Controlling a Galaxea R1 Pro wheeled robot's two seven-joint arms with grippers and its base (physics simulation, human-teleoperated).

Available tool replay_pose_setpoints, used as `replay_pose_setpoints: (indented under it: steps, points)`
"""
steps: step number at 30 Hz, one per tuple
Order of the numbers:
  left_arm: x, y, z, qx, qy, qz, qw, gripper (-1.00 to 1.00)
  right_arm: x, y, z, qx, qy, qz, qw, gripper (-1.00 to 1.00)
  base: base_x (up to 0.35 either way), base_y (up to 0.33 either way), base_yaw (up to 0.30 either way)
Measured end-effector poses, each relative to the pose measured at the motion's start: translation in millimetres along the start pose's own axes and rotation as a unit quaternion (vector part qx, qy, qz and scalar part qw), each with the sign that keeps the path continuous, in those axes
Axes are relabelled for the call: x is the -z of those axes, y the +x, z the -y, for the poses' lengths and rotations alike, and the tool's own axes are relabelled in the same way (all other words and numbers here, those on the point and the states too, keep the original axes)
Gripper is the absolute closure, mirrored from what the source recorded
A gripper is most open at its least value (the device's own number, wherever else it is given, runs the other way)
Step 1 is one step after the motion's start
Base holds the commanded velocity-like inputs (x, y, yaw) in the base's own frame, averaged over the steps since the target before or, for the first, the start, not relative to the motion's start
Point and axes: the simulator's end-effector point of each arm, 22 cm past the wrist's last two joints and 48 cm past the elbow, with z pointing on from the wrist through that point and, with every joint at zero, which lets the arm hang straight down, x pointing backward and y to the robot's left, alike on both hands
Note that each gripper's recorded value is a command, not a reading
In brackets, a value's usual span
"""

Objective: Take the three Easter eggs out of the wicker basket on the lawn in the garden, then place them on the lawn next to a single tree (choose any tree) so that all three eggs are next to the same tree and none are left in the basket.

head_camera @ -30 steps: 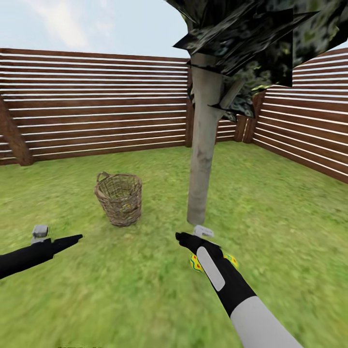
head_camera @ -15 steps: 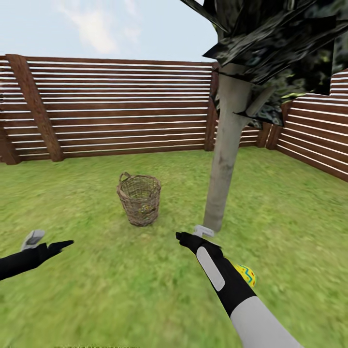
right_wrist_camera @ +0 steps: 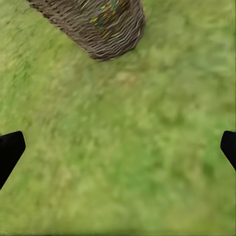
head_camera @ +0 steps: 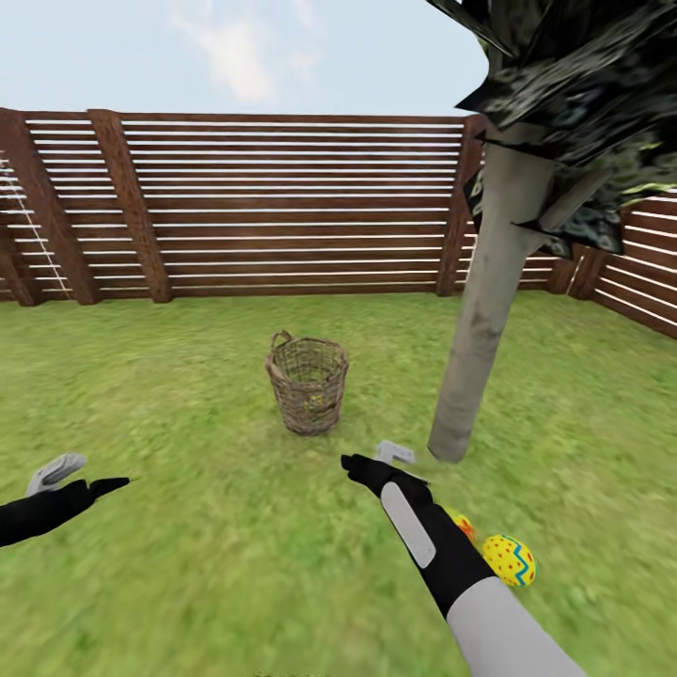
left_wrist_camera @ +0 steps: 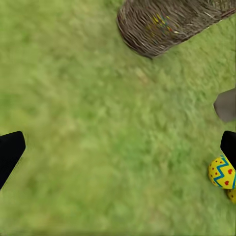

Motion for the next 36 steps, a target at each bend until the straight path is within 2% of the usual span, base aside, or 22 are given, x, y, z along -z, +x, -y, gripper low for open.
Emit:
replay_pose_setpoints:
  steps: [5,16,31,36]
  points:
    - [-0.6,0.2,-0.9,0.001,-0.001,0.000,1.0000,-1.00,-0.9,2.5,-3.5,-0.002,-0.002,-0.002,1.0000,-1.00,0.019,0.039,0.268]
    - [-2.1,1.6,-3.2,0.002,-0.004,-0.001,1.0000,-1.00,-3.0,1.7,-2.6,-0.006,-0.002,0.003,1.0000,-1.00,0.152,0.237,0.255]
    - [-2.5,1.9,-3.4,0.002,-0.004,-0.002,1.0000,-1.00,-3.0,1.2,-3.6,-0.005,-0.002,0.005,1.0000,-1.00,0.201,0.194,0.017]
    - [-2.1,1.3,-2.6,0.002,-0.003,-0.001,1.0000,-1.00,-2.4,0.7,-3.9,-0.006,-0.003,0.005,1.0000,-1.00,0.178,0.154,-0.110]
